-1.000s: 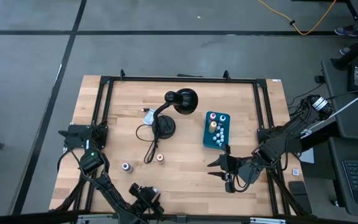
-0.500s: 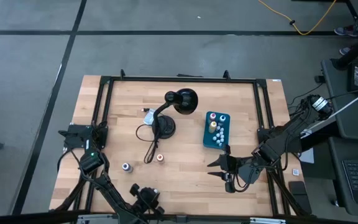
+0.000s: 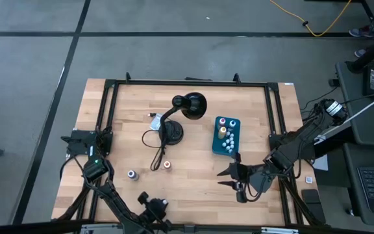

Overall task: Pick & Place food coloring
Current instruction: Put the small pink food coloring bottle into the blue bin

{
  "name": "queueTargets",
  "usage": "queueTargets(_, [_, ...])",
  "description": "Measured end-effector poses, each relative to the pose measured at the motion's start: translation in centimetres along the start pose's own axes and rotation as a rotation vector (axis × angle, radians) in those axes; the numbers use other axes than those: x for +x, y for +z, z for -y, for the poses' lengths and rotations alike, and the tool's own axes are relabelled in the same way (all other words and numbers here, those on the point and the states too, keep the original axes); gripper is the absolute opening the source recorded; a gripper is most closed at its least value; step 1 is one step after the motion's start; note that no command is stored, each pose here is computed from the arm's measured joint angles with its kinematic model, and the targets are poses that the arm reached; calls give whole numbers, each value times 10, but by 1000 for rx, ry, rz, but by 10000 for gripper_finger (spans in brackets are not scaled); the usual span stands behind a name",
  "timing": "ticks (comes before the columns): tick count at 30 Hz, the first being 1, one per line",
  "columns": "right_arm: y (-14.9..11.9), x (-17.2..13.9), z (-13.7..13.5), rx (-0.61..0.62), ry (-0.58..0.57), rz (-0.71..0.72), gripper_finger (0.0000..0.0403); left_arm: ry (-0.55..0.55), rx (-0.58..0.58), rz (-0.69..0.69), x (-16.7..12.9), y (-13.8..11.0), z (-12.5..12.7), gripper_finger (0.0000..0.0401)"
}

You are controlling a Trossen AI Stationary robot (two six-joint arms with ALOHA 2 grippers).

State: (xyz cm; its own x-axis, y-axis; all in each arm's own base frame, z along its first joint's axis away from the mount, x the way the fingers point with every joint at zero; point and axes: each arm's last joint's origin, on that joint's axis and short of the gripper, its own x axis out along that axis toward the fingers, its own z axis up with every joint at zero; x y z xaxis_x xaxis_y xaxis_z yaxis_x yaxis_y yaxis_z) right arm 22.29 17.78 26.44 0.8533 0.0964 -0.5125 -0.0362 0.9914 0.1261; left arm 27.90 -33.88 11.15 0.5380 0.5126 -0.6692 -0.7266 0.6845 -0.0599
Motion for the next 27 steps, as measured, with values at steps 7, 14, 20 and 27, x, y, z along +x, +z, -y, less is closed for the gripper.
queueTargets(7, [0, 0, -4, -10, 120, -42, 133, -46, 121, -35, -12, 16, 16, 72])
queueTargets(14, [10, -1, -10, -48, 182, 57, 143, -166, 254, -40, -35, 66, 47, 77])
queueTargets(20, [18, -1, -13, -28, 190, 144, 203, -287, 349, -43, -55, 122, 66, 74])
queueTargets(27, [18, -4, -21, -5, 143, 216, 237, -341, 403, -6, -59, 180, 58, 73])
